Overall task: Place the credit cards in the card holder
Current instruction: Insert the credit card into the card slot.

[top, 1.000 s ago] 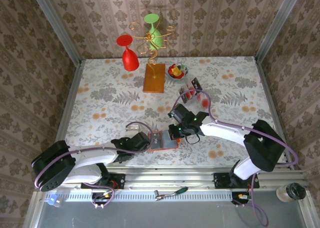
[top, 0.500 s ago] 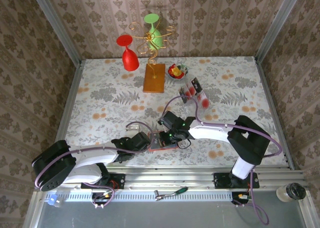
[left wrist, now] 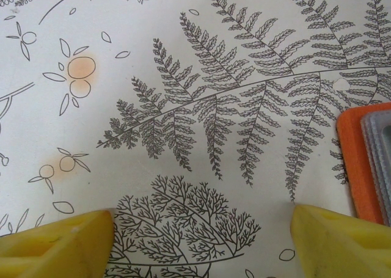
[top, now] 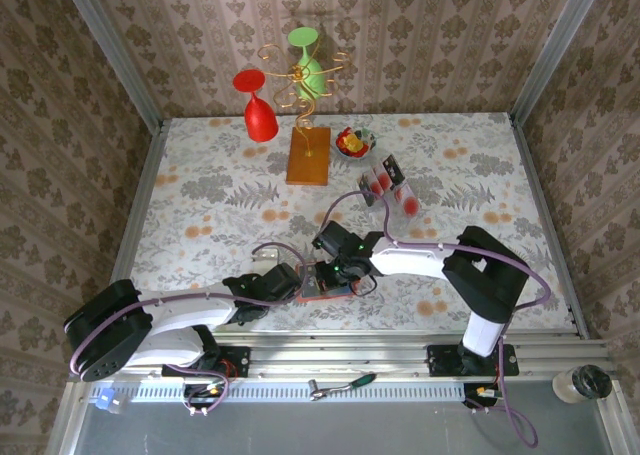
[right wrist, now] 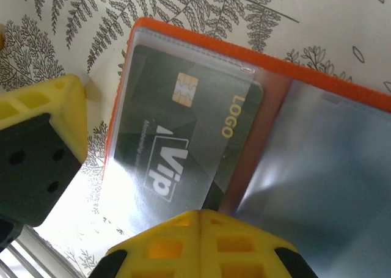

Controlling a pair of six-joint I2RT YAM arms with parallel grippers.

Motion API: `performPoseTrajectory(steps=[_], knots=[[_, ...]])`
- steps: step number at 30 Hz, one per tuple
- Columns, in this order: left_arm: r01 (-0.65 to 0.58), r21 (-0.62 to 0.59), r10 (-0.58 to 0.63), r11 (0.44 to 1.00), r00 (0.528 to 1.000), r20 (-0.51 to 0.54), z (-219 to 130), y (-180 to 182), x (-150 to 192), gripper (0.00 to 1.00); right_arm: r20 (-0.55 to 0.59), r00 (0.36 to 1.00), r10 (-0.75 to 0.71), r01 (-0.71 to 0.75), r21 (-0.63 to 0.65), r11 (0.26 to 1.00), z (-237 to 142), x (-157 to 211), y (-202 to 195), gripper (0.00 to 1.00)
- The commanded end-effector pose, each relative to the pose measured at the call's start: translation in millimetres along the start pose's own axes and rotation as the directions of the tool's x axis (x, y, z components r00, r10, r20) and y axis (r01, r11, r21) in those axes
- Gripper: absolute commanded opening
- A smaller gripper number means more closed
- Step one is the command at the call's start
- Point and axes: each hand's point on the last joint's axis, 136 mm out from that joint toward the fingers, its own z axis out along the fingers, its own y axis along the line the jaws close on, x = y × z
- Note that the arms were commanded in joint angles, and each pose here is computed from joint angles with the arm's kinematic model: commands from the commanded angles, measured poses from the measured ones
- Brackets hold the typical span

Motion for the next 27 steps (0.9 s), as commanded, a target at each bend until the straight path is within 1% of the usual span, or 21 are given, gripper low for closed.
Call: performPoseTrajectory(steps=[1, 17, 22, 27], knots=[[0.008, 0.047, -0.007, 0.999, 1.0, -0.03, 4, -11, 3, 0.78, -0.017, 1.0, -0.001, 0.001, -0.003, 1.0, 6, 0, 3, 0.0], [0.01, 0.053, -0.008, 0.999, 1.0, -0.028, 4, -13, 2, 0.78, -0.035, 0.999, 0.01, -0.01, -0.012, 1.0, 11, 0, 5, 0.0], [0.007, 0.056, -0.005, 0.998, 1.0, -0.028, 4, -15, 1, 0.78, -0.02, 1.0, 0.0, 0.0, -0.014, 1.0, 2, -5, 9, 0.0], [0.003, 0.056, -0.002, 0.998, 1.0, -0.024, 3, -15, -1, 0.78, 0.019, 1.0, -0.019, 0.019, -0.014, 1.0, -18, -15, 15, 0.0]])
